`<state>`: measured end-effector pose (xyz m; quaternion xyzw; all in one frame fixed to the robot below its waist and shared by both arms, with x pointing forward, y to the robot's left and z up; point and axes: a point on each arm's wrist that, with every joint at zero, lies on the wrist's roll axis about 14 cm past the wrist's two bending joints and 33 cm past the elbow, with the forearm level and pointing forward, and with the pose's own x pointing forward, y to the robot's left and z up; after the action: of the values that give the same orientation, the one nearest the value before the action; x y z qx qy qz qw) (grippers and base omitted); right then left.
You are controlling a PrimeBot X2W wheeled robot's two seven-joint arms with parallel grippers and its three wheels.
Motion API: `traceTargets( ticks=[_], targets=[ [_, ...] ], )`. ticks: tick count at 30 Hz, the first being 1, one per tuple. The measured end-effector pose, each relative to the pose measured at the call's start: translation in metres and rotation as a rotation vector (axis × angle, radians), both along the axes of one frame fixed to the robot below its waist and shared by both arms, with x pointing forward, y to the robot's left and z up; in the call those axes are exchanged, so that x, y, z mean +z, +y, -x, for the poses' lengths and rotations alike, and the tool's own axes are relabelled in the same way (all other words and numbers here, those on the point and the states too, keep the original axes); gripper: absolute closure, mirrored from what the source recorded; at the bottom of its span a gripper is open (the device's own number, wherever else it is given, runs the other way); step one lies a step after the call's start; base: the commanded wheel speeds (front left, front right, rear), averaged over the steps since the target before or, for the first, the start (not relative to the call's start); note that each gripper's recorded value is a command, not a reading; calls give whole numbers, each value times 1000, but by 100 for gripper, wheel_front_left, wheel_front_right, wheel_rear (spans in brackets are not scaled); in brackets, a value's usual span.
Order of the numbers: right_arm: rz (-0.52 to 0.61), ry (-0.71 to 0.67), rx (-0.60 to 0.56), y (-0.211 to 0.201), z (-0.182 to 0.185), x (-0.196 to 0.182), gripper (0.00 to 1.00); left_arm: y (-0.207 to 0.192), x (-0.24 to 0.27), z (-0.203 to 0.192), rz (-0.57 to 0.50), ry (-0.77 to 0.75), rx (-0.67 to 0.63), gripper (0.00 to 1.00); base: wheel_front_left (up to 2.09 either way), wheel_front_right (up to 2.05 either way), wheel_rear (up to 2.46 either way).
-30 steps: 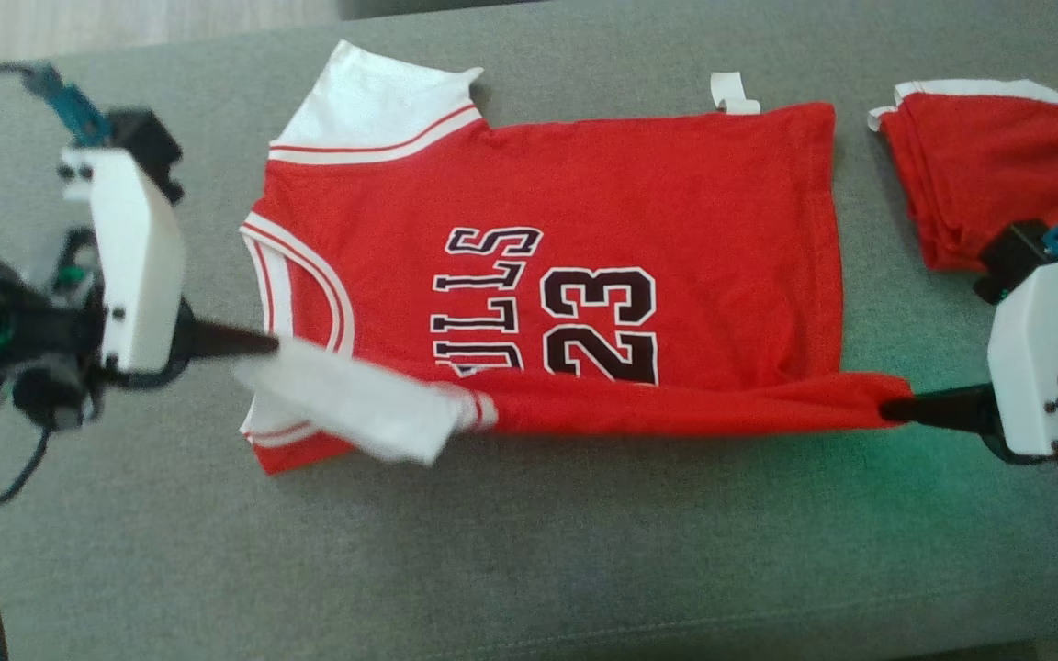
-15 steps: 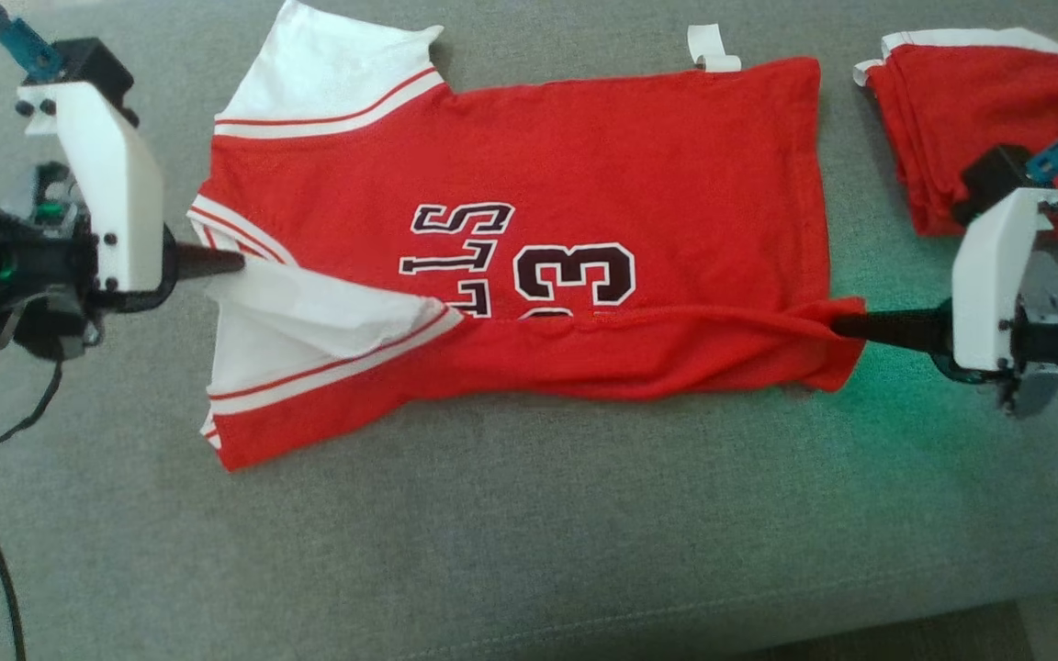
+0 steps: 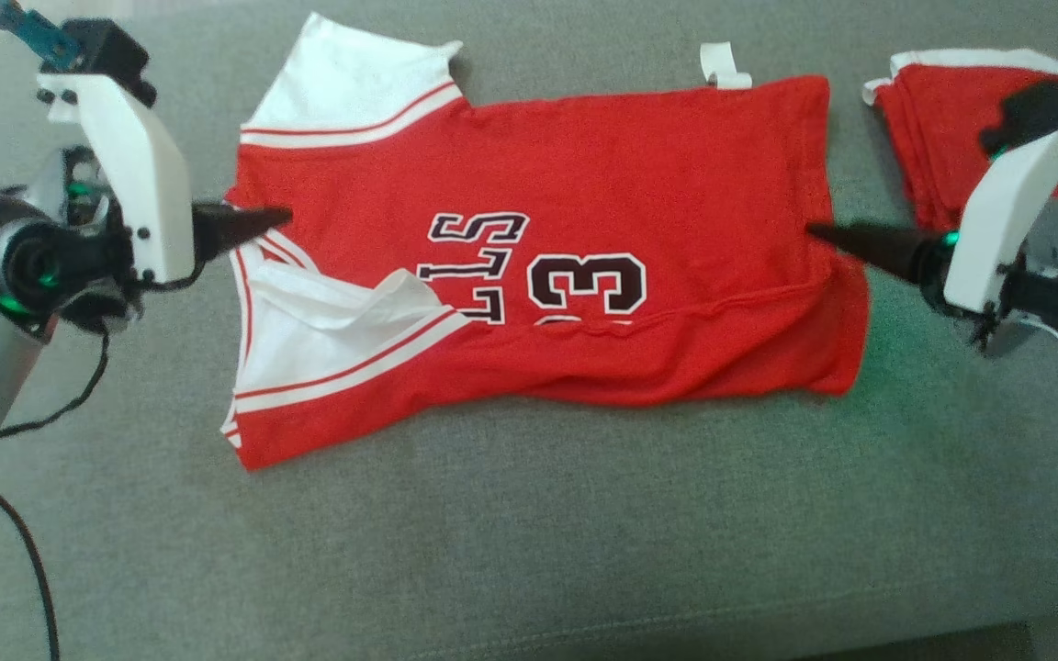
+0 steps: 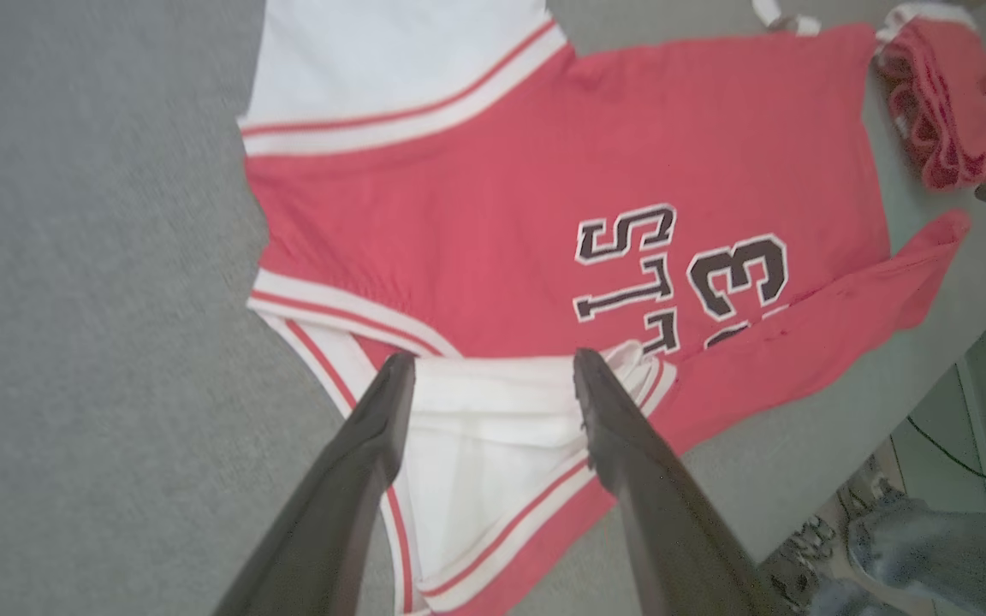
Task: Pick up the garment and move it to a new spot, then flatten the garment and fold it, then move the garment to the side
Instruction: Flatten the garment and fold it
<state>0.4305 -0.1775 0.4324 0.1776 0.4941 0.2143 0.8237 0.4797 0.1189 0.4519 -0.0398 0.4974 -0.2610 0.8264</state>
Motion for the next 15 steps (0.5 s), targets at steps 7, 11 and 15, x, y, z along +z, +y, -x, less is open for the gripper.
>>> traceTargets(
  ticks=[7, 11, 15],
  targets=[
    [-94, -481, -120, 12, -32, 70, 0, -2, 70, -32, 65, -492, 71, 0, 0, 0, 0],
    [-84, -805, -307, -24, -42, 104, 0, 0, 100, -26, 65, -765, 122, 0, 0, 0, 0],
    [-42, -910, -378, -37, -30, 98, 0, 7, 115, -6, 94, -949, 210, 0, 0, 0, 0]
  ],
)
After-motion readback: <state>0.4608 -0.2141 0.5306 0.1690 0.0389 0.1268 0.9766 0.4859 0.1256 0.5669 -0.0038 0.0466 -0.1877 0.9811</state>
